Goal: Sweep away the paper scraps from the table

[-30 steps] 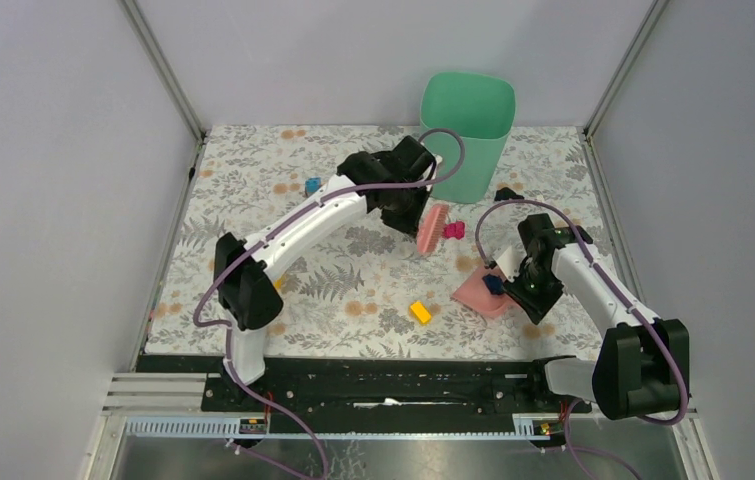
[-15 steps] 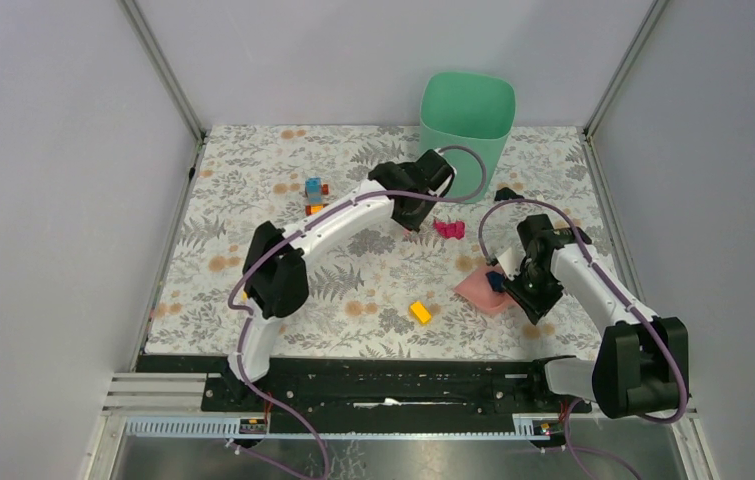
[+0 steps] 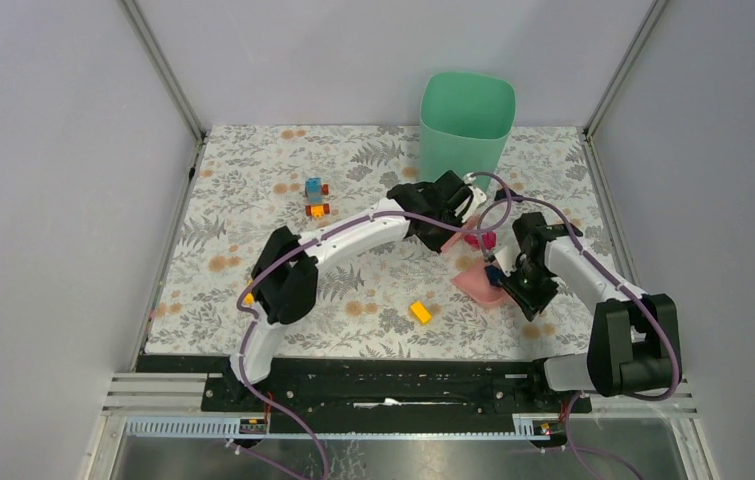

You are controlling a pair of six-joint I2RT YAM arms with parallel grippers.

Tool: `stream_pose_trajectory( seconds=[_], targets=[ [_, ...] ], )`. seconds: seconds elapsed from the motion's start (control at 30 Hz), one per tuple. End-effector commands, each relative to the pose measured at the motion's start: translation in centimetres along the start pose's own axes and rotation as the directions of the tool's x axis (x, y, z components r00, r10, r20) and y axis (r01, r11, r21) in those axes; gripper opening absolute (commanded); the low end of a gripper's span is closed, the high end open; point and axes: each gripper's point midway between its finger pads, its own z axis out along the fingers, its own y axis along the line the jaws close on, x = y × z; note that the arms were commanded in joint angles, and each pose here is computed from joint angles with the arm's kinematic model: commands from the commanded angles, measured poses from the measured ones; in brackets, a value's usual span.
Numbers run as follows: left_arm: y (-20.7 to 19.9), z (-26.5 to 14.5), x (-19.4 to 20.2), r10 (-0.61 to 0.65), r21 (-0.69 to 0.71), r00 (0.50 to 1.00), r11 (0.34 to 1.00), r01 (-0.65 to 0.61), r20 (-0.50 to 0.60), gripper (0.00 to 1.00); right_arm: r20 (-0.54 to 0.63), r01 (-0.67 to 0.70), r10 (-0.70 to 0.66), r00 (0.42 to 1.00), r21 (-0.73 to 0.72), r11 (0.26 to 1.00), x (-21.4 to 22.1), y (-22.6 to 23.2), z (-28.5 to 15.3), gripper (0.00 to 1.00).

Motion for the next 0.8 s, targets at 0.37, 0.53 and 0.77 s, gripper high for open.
stream_pose_trajectory(
  seconds=[0.37,0.53,0.77],
  targets=[
    [-3.8,-9.6,0.0,-0.004,0.118,0.995,0.993,-0.008,0.095,0.0,0.009,-0.098,0.098,0.995,0.031,0.995,0.3,-3.1,0.2,0.0],
    [-0.3,-10.5,-0.5,0.004,-0.066,0.994,0.998,0.003,0.109,0.0,0.02,-0.106,0.105,0.994,0.057,0.993,1.1,-3.7,-0.5,0.0],
    [2.8,-6.9,-2.6,-0.004,-0.225,0.996,0.974,0.025,0.09,0.0,0.011,-0.121,0.121,0.993,0.041,0.992,1.3,-3.9,-0.3,0.0]
  ],
)
